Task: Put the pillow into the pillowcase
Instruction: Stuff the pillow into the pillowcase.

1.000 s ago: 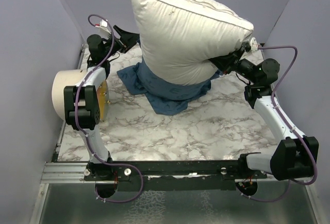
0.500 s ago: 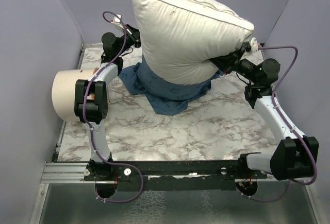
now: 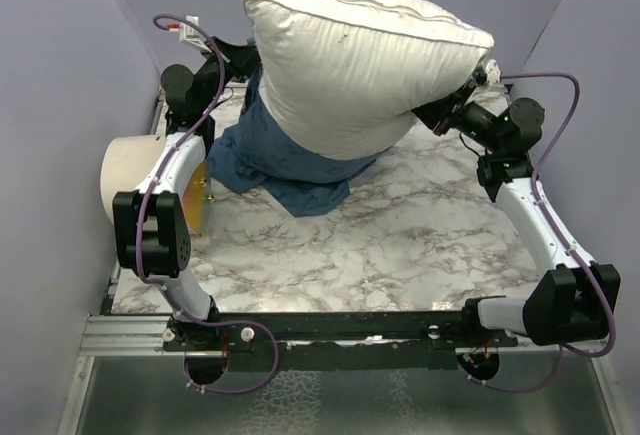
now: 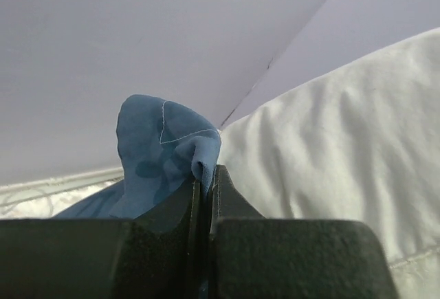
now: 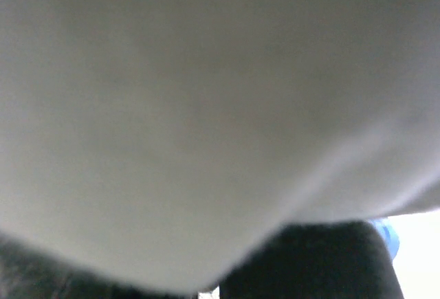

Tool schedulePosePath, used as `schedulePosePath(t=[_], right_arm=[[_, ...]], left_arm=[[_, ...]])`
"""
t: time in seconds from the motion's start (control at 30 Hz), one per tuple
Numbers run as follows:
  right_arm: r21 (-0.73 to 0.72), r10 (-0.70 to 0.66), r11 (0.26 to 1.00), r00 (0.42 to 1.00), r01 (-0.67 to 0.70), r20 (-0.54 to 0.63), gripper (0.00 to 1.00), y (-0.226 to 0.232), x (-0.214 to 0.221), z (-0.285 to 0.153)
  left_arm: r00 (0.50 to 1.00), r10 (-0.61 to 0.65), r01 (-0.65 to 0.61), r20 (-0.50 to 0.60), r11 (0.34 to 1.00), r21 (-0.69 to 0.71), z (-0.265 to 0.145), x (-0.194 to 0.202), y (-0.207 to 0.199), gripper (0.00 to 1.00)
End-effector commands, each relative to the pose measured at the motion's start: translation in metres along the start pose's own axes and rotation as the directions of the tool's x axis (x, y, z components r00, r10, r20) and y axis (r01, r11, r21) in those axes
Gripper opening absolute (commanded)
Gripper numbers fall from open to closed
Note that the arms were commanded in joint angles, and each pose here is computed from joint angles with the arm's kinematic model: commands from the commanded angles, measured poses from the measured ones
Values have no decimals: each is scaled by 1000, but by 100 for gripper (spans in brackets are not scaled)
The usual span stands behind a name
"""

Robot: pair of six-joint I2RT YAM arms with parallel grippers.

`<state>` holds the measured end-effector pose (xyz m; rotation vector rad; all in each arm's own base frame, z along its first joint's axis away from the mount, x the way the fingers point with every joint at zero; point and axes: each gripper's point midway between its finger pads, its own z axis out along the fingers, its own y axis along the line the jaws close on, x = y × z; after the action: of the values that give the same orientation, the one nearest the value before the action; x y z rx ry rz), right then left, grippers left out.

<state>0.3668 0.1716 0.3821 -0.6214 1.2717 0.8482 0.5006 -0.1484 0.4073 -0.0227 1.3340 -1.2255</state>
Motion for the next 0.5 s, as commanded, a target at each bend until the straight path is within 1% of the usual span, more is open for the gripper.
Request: schedulePosePath(t=[0.0,0.07,0.2,0.33,0.4,0.47], right_arm=[[81,-54,996,994,46,98,1,-13,-56,1],[86,-82,994,988,71,132,1,-9,-82,1],[119,-112,989,979,93,171,1,-5,-128,2],[140,-146,983,961,115,235,1,12,-174,-5],[160,-156,980,958,119,242,1,14,-190,-6],[189,-156,975,965,116,212,1,5,-190,-3]], left_arm=[[939,238,-280,248,949,148,-20,-64,-87,0],[945,229,-271,235,949,163,-24,-61,-93,0],[964,166,-209,206,956,206,-35,-50,-101,0],[974,93,-151,206,946,287,-46,-50,-127,0],[977,89,-145,192,942,303,-48,-49,-135,0],[982,91,-137,167,948,288,-47,-40,-128,0]])
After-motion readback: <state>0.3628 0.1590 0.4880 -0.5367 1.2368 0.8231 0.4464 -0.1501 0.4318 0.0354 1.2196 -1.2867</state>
